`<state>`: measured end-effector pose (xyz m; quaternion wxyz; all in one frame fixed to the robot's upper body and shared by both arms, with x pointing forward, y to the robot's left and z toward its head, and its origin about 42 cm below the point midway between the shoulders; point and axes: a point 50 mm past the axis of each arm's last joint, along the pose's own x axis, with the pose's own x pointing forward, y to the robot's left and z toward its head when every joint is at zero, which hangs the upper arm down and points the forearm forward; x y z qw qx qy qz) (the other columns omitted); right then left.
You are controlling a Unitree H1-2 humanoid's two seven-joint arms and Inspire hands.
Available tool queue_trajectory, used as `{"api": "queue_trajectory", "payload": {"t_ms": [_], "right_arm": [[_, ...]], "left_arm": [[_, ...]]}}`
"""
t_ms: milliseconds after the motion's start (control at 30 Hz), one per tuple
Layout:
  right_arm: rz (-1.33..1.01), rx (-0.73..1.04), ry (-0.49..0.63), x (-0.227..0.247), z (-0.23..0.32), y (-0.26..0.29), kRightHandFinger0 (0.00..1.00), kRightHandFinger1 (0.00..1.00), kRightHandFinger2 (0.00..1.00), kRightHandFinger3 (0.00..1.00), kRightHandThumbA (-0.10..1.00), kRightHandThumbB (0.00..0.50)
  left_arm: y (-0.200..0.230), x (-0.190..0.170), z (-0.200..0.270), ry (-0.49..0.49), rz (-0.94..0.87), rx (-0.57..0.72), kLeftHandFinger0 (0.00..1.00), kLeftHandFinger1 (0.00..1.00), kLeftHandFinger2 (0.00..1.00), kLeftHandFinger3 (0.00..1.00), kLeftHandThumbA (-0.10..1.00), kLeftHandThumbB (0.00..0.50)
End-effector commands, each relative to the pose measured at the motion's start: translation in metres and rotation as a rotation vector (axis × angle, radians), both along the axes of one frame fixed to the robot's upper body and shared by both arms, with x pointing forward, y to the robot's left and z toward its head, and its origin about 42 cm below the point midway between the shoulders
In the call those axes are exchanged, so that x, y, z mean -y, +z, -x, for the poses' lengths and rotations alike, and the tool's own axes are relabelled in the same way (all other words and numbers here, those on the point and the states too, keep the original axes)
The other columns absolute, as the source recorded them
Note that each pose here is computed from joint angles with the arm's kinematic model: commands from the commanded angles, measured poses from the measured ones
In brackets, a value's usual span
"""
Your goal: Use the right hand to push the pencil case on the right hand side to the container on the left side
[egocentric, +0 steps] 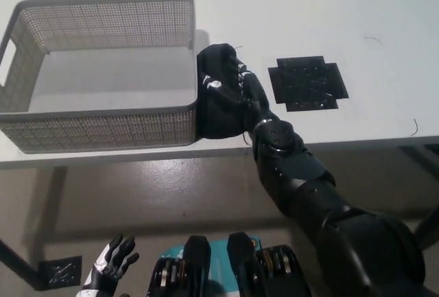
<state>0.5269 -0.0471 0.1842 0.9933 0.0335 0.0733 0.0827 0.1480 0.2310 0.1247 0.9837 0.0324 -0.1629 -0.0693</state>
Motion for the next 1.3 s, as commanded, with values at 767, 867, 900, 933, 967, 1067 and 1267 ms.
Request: {"api": "queue_trajectory", "payload": {"t_ms": [767,867,900,933,967,1067,1267], "right_arm": [[-0.405,0.282,0.061,0.087,-0.031,0.098,1.0,1.0,1.0,1.0,1.0,0.355],[-0.376,0.394,0.064,0.106,-0.013,0.1,1.0,1.0,1.0,1.0,1.0,0.359],[-0.352,0.434,0.057,0.113,-0.003,0.099,1.0,1.0,1.0,1.0,1.0,0.345],[-0.32,0.493,0.047,0.124,0.012,0.101,1.0,1.0,1.0,1.0,1.0,0.346],[-0.308,0.521,0.045,0.129,0.021,0.101,1.0,1.0,1.0,1.0,1.0,0.346],[-0.234,0.657,0.025,0.153,0.078,0.096,1.0,1.0,1.0,1.0,1.0,0.388],[-0.142,0.757,-0.021,0.186,0.166,0.072,1.0,1.0,1.0,1.0,1.0,0.414]], "left_arm": [[0.0,0.007,0.003,-0.019,0.0,0.01,1.0,1.0,1.0,1.0,0.75,0.127],[0.004,0.005,0.004,-0.022,0.002,0.015,1.0,1.0,1.0,1.0,0.75,0.117],[0.005,0.003,0.004,-0.021,0.002,0.016,1.0,1.0,1.0,1.0,0.74,0.118],[0.006,0.002,0.003,-0.016,0.008,0.018,1.0,1.0,1.0,1.0,0.74,0.12],[0.007,0.001,0.001,-0.015,0.01,0.017,1.0,1.0,1.0,1.0,0.74,0.119],[0.007,-0.007,-0.004,-0.005,0.003,0.029,1.0,1.0,1.0,1.0,0.75,0.132],[0.01,-0.015,-0.018,0.043,-0.017,0.051,1.0,1.0,1.0,1.0,0.8,0.151]]}}
